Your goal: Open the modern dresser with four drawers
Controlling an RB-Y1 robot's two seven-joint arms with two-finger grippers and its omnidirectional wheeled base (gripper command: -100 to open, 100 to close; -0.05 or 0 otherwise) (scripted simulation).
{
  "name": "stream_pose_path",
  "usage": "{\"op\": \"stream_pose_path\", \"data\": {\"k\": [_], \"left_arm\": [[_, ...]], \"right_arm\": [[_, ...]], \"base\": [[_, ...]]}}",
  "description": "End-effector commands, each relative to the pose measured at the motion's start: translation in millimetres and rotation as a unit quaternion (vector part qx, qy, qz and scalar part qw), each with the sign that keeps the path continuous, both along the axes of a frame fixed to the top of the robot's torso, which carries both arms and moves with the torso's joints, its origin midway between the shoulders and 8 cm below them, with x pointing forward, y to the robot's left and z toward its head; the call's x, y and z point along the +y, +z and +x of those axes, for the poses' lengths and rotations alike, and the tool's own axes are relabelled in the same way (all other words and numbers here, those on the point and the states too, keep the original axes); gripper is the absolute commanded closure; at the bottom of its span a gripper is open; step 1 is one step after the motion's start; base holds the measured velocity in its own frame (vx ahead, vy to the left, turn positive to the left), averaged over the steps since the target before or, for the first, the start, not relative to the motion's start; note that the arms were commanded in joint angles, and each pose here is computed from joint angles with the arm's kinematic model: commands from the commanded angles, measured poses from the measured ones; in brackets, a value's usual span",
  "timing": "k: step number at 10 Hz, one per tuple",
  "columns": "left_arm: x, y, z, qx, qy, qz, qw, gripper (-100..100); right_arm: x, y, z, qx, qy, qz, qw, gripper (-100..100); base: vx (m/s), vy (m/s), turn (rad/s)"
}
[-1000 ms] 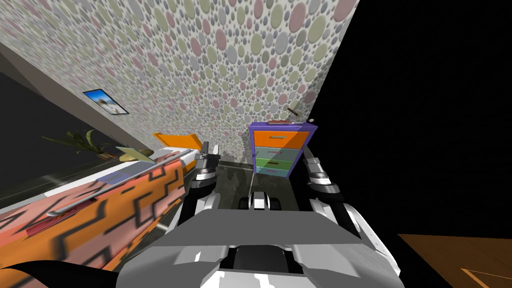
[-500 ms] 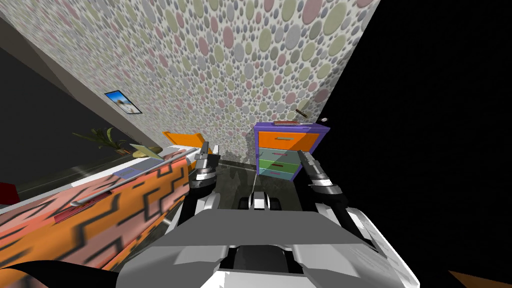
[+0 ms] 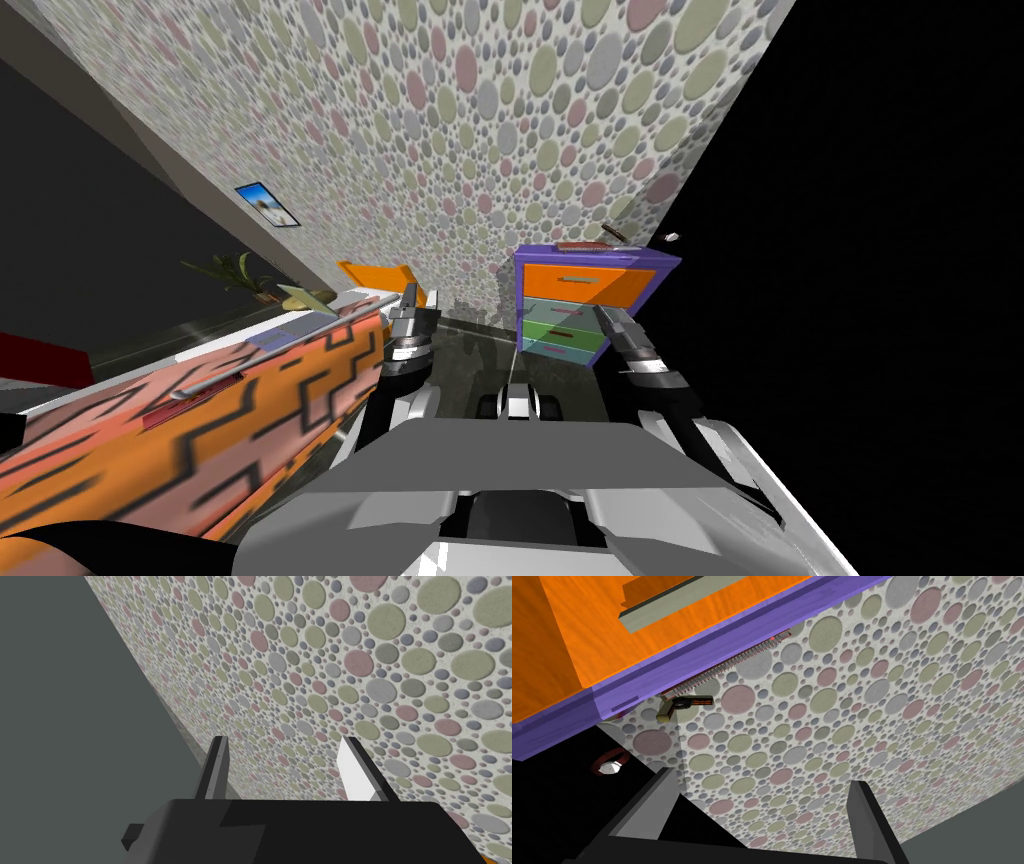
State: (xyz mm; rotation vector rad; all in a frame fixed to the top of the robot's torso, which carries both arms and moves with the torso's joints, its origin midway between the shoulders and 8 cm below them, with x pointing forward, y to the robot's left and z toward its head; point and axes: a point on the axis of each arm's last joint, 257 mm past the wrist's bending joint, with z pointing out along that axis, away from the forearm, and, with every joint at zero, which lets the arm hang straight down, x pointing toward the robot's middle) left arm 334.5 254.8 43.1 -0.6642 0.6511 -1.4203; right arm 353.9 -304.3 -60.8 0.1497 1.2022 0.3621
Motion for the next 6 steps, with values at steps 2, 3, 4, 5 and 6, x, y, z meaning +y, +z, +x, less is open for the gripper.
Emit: {"op": "stream_pose_path", "data": {"k": [2, 3, 4, 5, 6], "left_arm": [[0.0, 0.0, 0.0, 0.0, 0.0, 0.0, 1.0, 0], [0.0, 0.0, 0.0, 0.0, 0.0, 0.0, 1.0, 0], [0.0, 0.0, 0.0, 0.0, 0.0, 0.0, 1.0, 0], [0.0, 0.0, 0.0, 0.0, 0.0, 0.0, 1.0, 0], [0.0, 0.0, 0.0, 0.0, 0.0, 0.0, 1.0, 0]], "right_arm": [[-18.3, -20.9, -0.3, 0.036, -0.049, -0.077, 0.9952, -100], [-29.3, -29.4, -1.2, 0.052, -0.071, -0.106, 0.9905, -100], [-28.4, -30.7, -0.9, 0.054, -0.072, -0.118, 0.989, -100], [-40.0, -39.3, -2.4, 0.07, -0.094, -0.149, 0.9819, -100], [-39.6, -40.0, -2.2, 0.071, -0.095, -0.156, 0.9806, -100]], "base": [[0.046, 0.036, 0.069], [0.065, 0.057, 0.179], [0.063, 0.043, 0.059], [0.065, 0.037, 0.086], [0.051, 0.024, 0.068]]}}
